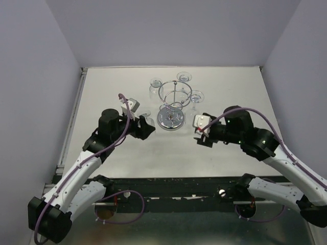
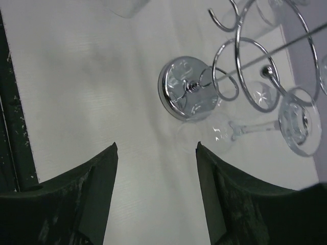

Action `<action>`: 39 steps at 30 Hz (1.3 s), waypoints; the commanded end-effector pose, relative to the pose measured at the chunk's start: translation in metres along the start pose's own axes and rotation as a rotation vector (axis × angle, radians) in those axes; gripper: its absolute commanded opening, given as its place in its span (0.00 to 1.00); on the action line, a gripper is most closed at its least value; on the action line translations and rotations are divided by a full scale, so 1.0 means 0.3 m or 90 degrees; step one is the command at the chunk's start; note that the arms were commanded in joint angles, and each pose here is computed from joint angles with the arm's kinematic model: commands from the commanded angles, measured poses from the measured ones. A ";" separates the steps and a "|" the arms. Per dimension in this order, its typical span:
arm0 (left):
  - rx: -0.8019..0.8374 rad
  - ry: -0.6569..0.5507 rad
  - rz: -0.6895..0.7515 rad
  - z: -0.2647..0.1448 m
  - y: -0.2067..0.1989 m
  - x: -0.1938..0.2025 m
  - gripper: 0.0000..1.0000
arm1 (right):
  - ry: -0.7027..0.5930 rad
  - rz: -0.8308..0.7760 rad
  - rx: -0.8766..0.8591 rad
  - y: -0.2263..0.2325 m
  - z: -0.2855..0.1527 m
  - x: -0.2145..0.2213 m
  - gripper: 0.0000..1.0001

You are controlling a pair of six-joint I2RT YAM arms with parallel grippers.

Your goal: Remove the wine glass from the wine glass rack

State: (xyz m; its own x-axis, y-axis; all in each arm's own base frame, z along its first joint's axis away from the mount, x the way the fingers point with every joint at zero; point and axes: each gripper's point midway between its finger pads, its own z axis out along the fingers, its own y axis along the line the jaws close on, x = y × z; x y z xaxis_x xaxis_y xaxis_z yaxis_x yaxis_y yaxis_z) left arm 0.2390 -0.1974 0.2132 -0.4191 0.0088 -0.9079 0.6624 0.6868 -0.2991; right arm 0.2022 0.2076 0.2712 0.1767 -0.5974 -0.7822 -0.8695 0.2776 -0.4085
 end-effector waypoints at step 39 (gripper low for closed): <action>0.101 0.058 -0.912 0.004 0.188 0.117 0.00 | -0.127 -0.477 0.094 0.237 0.713 -0.210 0.59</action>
State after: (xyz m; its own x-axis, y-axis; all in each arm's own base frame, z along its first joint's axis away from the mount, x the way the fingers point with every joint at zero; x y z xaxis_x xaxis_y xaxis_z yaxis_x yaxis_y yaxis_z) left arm 0.2699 -0.1551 0.1438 -0.7811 -0.6024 0.1643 -0.2831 0.1073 -0.9531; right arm 0.2298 0.4163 0.1958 0.7180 -0.5306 -0.4504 -0.5120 0.0357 -0.8582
